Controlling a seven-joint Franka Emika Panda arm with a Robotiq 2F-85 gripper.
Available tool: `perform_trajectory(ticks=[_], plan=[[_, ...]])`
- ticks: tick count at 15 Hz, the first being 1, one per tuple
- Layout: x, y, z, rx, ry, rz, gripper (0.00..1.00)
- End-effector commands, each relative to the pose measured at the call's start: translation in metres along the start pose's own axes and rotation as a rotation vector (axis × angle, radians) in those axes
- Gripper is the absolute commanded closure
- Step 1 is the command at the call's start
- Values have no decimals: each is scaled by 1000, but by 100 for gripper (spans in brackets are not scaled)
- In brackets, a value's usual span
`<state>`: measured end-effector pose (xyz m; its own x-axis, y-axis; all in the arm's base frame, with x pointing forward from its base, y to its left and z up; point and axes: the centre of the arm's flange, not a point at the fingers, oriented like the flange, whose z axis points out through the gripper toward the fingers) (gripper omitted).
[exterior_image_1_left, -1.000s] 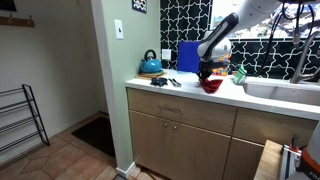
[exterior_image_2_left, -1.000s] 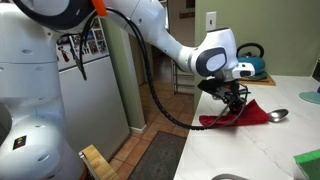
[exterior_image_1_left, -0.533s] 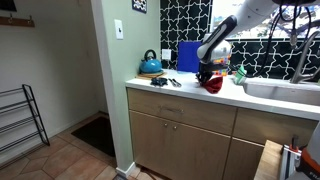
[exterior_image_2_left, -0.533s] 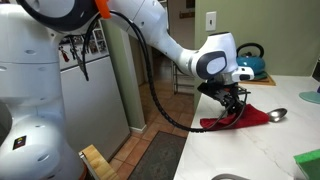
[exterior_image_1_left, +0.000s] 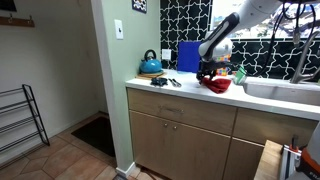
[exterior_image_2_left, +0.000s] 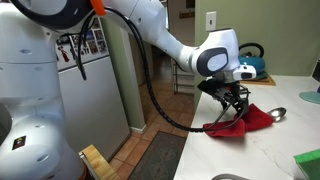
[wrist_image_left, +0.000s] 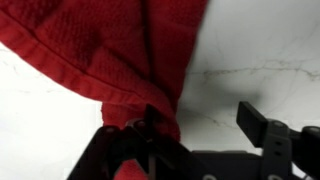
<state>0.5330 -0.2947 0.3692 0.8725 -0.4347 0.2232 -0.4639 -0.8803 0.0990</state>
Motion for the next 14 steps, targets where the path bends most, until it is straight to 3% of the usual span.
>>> perform_trajectory(ticks=[1, 7, 14], plan=[[-14, 6, -14, 12, -41, 7, 0], [-19, 6, -28, 75, -90, -13, 0], [-12, 19, -35, 140, -89, 198, 0]])
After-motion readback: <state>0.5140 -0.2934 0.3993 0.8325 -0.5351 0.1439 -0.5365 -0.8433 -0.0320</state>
